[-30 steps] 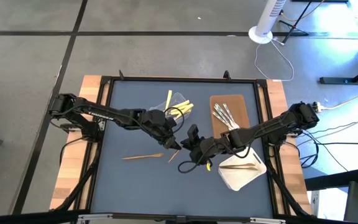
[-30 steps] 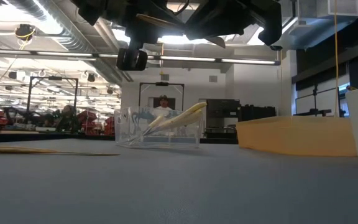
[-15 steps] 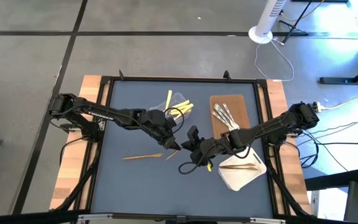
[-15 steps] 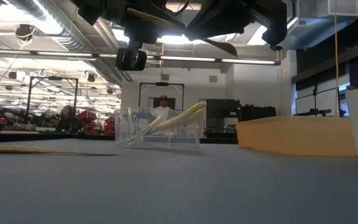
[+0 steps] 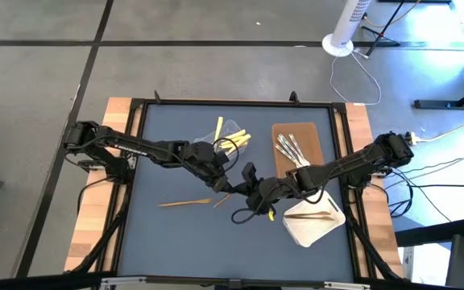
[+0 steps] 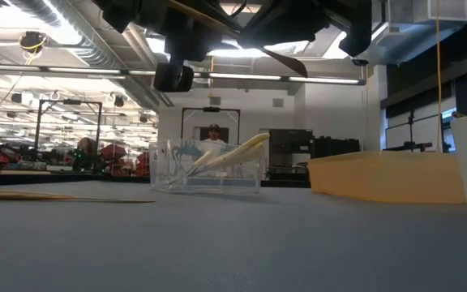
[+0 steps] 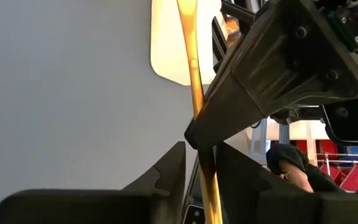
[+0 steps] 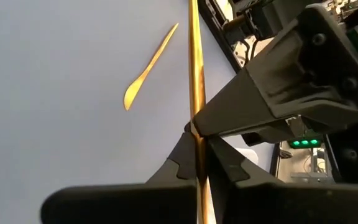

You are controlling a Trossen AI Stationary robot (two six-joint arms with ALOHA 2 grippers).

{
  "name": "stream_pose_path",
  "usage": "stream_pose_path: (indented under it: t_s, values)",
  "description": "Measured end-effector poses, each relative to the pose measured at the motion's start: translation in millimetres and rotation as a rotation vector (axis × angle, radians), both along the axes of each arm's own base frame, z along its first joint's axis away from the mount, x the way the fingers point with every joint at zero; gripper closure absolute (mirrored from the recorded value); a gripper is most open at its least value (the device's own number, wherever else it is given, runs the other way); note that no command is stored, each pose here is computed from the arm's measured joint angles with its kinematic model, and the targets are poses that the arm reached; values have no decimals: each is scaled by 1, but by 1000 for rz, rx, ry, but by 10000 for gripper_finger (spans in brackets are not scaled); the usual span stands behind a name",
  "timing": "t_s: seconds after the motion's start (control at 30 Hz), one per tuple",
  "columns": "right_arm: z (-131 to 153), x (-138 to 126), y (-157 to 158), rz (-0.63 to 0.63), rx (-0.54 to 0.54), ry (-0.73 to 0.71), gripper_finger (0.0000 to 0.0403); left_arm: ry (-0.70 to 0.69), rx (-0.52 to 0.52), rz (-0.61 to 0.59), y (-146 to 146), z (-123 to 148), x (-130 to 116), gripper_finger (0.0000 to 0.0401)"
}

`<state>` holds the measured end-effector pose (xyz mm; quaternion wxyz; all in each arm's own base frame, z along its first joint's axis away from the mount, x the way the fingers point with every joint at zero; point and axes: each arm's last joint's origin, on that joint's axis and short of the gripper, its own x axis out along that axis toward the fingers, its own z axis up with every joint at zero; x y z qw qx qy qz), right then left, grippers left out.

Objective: Sort silverware by color (type)
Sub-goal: Put the gold knife into the white bin

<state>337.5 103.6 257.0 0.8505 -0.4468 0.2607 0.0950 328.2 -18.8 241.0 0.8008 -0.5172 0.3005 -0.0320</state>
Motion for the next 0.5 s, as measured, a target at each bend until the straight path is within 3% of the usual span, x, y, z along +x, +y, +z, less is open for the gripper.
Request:
stream_pose_path:
  t_s: [0.27,0.5]
  values:
    - [-2,-1,2,50,37,33,400,5,4,-2,0,-1,0,277]
    - [-6,-8,0,-16,123,112,401,6,15,18,1,-1,0,270]
